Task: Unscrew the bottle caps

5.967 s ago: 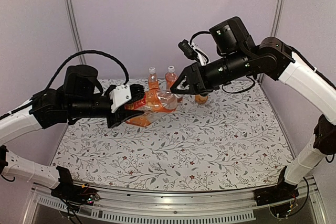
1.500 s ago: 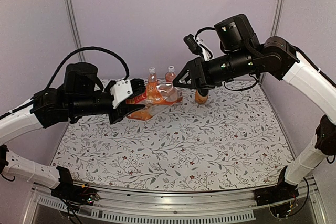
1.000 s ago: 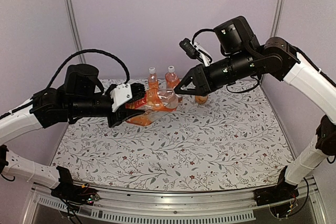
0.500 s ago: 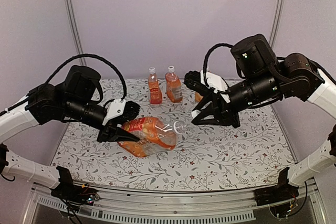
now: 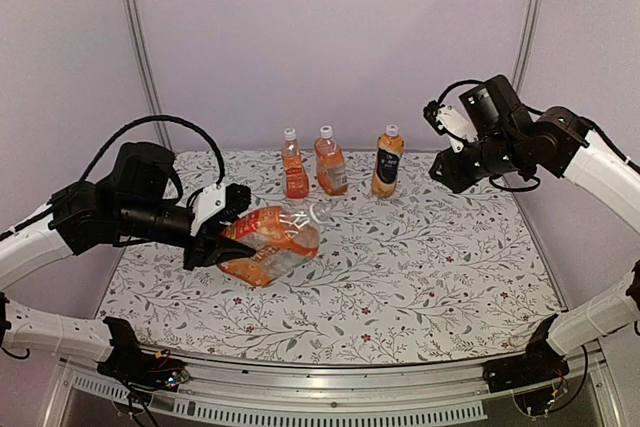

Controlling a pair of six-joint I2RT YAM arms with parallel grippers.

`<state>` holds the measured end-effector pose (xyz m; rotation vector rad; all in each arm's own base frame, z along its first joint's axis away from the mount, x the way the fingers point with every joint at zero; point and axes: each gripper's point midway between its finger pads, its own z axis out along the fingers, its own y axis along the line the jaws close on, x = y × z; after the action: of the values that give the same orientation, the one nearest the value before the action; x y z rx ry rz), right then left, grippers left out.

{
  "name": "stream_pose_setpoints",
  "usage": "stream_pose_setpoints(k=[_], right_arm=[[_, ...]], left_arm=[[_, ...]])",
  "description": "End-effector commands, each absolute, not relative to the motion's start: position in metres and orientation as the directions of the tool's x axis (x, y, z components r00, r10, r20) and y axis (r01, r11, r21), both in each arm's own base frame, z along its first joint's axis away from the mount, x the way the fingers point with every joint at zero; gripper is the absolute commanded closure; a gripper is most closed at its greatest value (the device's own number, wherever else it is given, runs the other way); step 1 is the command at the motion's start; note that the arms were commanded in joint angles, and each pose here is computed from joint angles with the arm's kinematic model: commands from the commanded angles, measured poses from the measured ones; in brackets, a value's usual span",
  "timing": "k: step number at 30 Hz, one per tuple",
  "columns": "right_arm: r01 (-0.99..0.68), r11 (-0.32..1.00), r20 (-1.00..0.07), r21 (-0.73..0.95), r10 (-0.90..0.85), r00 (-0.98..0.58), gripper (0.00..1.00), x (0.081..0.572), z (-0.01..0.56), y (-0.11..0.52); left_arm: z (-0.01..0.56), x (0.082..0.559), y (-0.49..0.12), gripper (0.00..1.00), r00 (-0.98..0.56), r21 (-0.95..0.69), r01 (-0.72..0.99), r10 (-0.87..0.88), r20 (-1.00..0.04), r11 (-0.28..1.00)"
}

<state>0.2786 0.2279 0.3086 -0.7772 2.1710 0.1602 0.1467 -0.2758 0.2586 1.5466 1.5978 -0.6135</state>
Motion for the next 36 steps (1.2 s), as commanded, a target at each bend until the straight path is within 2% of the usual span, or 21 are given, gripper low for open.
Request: stream_pose_setpoints(k=[1, 5, 8, 12, 15, 20, 23, 26, 29, 30, 33, 36], right_arm=[[-0.117, 0.993, -0.561, -0.001, -0.098, -0.822, 1.0, 0.309, 0.21, 0.163], [0.005, 0.999, -0.466, -0.05, -0.019, -0.885, 1.0, 0.306, 0.149, 0.145], [0.014, 0.998, -0.381, -0.063, -0.011, -0.924, 1.0, 0.298, 0.11, 0.147], [0.024, 0.999, -0.264, 0.025, 0.03, -0.964, 1.0, 0.281, 0.064, 0.163], [0.055, 0.998, -0.195, 0.043, 0.063, -0.979, 1.0, 0.267, 0.038, 0.166], [0.068, 0.998, -0.166, -0.016, 0.065, -0.984, 0.91, 0.253, 0.015, 0.167], [0.059, 0.998, -0.128, -0.006, 0.058, -0.99, 0.75, 0.248, 0.006, 0.174], [0.046, 0.999, -0.096, -0.001, 0.046, -0.994, 0.44, 0.243, 0.005, 0.176], [0.027, 1.0, -0.117, 0.01, 0.028, -0.993, 0.05, 0.245, 0.025, 0.177], [0.014, 1.0, -0.124, 0.011, 0.015, -0.992, 0.02, 0.246, 0.033, 0.178], [-0.069, 0.997, -0.194, 0.034, -0.061, -0.979, 0.01, 0.253, 0.079, 0.19], [-0.363, 0.917, -0.422, 0.166, -0.267, -0.866, 0.01, 0.258, 0.16, 0.25]], left_arm=[[0.278, 0.195, -0.257, 0.93, -0.076, 0.129, 0.894, 0.429, -0.9, 0.429], [0.275, 0.224, -0.221, 0.92, -0.196, 0.021, 0.778, 0.273, -0.942, 0.628], [0.261, 0.236, -0.196, 0.92, -0.265, -0.062, 0.692, 0.173, -0.949, 0.719], [0.243, 0.229, -0.181, 0.92, -0.315, -0.157, 0.679, 0.091, -0.945, 0.718], [0.239, 0.215, -0.181, 0.91, -0.267, -0.139, 0.736, 0.094, -0.959, 0.663], [0.233, 0.211, -0.169, 0.9, -0.241, -0.155, 0.732, 0.04, -0.97, 0.663], [0.231, 0.202, -0.168, 0.9, -0.222, -0.151, 0.762, 0.034, -0.974, 0.629], [0.236, 0.188, -0.173, 0.9, -0.189, -0.125, 0.813, 0.055, -0.98, 0.568], [0.238, 0.18, -0.176, 0.89, -0.163, -0.094, 0.841, 0.084, -0.983, 0.533], [0.24, 0.177, -0.176, 0.89, -0.158, -0.091, 0.848, 0.086, -0.984, 0.523], [0.25, 0.166, -0.181, 0.87, -0.104, -0.048, 0.884, 0.097, -0.99, 0.466], [0.261, 0.148, -0.19, 0.85, -0.037, 0.005, 0.933, 0.111, -0.993, 0.36]])
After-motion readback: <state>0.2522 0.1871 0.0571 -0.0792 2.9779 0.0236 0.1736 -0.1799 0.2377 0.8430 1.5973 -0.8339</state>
